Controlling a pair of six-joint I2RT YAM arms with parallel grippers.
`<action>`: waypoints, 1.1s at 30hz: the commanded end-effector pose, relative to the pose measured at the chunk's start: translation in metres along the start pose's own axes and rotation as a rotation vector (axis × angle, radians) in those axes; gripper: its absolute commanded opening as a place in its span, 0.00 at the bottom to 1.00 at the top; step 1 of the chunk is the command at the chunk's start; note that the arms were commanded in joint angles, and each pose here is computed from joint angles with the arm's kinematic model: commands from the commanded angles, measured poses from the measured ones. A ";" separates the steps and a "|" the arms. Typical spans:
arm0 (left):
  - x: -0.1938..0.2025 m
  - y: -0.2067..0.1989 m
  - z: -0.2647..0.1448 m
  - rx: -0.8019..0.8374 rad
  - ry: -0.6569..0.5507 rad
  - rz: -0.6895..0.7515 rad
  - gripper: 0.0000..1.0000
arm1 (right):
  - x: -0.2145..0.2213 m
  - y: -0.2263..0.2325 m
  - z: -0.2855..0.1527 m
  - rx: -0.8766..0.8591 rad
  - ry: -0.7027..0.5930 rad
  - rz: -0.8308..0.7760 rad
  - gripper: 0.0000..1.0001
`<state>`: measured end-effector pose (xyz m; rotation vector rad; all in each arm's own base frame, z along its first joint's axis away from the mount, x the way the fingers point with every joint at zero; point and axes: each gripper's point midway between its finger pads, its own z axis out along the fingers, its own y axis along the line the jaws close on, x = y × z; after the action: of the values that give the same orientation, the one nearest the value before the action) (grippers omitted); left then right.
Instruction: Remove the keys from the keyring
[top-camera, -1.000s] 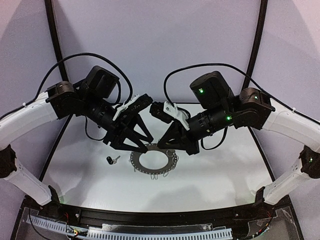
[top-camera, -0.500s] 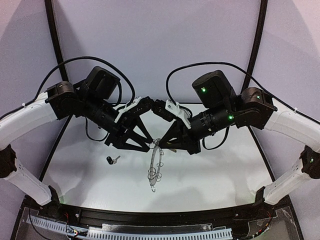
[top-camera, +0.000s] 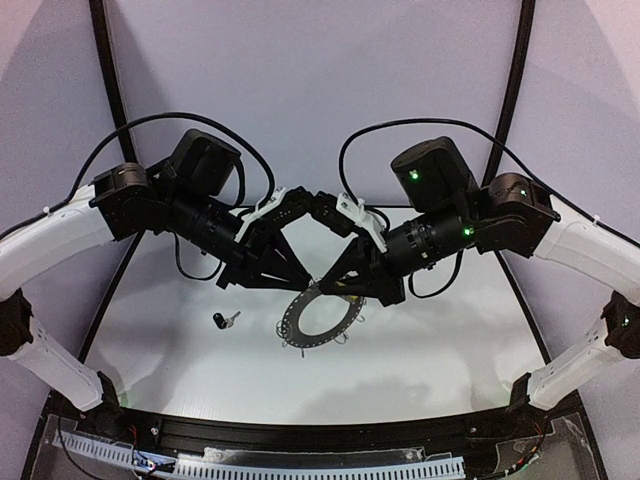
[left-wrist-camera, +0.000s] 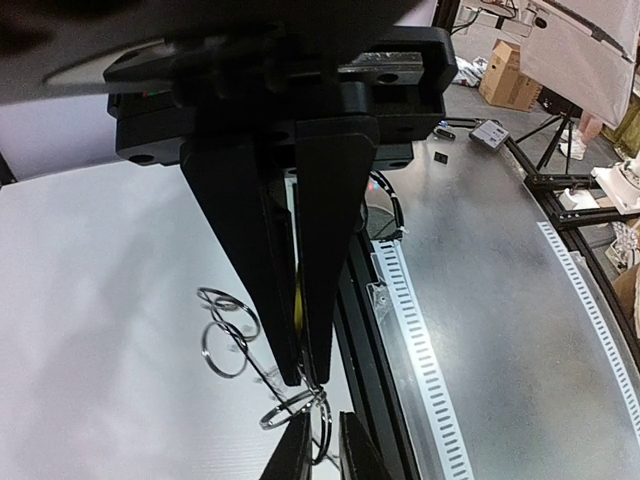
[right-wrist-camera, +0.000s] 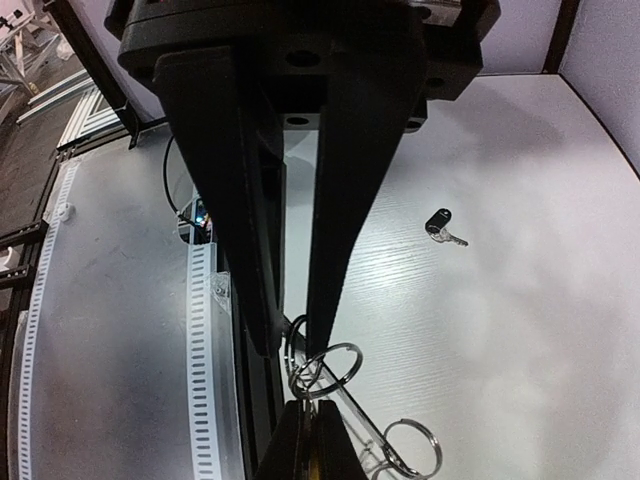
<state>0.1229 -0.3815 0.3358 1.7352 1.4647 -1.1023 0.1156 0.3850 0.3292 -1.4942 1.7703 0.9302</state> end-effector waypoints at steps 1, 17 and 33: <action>0.008 0.001 0.006 -0.015 0.034 -0.027 0.09 | -0.042 0.002 -0.018 0.012 -0.170 -0.022 0.00; 0.004 0.012 0.002 -0.099 0.010 -0.042 0.01 | -0.046 -0.014 -0.031 0.116 -0.225 0.078 0.00; 0.002 0.022 -0.032 -0.303 0.006 0.036 0.01 | 0.035 -0.048 -0.033 0.347 0.061 0.084 0.00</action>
<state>0.1519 -0.3855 0.3406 1.5651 1.4865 -0.8958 0.1425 0.3733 0.3352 -1.2626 1.8254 0.8187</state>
